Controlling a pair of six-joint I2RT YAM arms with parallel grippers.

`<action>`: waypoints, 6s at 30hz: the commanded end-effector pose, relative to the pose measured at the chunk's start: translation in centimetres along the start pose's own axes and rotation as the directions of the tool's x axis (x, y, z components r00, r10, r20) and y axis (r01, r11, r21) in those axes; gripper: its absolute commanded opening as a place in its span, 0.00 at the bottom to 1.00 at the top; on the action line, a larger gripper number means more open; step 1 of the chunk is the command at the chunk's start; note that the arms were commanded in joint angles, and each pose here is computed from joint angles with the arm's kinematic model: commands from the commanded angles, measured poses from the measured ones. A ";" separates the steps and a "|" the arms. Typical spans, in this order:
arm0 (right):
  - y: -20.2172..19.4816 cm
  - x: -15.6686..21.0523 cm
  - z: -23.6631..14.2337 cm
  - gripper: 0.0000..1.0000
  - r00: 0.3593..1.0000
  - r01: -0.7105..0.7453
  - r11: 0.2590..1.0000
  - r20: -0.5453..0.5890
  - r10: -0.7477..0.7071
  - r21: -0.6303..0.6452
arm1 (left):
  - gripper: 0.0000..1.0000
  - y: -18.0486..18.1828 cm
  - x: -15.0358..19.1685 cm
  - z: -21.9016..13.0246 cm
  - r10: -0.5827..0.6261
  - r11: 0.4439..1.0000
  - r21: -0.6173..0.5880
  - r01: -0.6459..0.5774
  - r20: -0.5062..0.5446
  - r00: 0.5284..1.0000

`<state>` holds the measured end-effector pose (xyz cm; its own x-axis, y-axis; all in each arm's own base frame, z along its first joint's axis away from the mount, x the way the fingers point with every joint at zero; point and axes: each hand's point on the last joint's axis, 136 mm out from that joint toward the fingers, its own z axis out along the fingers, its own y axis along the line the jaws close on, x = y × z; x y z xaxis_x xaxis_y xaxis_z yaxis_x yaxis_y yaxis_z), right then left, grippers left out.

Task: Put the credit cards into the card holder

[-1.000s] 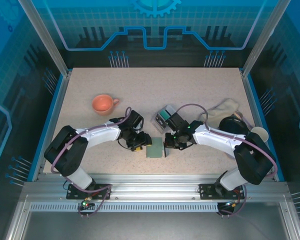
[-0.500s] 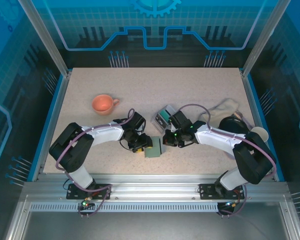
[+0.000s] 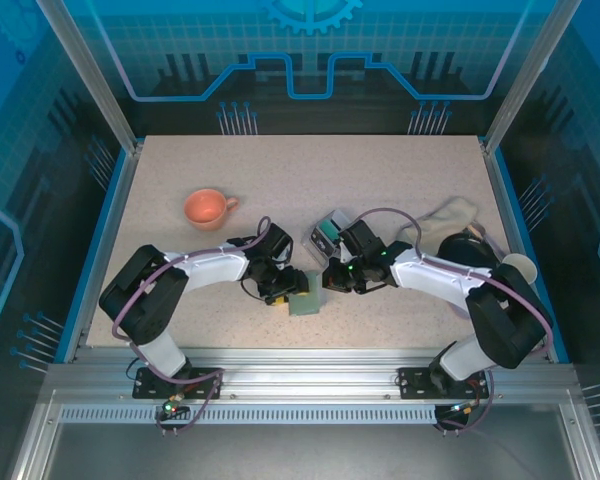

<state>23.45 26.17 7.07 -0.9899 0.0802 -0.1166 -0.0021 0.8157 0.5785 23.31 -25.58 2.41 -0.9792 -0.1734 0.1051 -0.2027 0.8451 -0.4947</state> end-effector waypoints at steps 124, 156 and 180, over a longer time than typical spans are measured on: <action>-1.7 1.3 4.1 0.00 0.998 -0.033 0.999 -0.058 0.033 0.006 | 0.48 3.8 -1.4 -2.5 -0.092 0.993 0.094 0.073 0.213 0.973; 1.1 -0.7 0.7 0.00 0.999 -0.039 0.989 0.030 0.044 -0.144 | 0.38 3.1 -1.8 -1.5 -0.014 0.999 0.038 0.007 0.193 0.981; -1.6 1.4 5.5 0.00 0.997 -0.018 0.998 -0.080 0.013 -0.059 | 0.22 4.4 -1.3 0.9 -0.006 1.000 0.001 0.006 0.131 0.991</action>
<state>23.76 27.78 2.73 -0.9943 0.0900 -0.0573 0.0305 0.7543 0.6558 24.61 -21.81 1.19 -0.9600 -0.2761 -0.0468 -0.2127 0.8277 -0.5193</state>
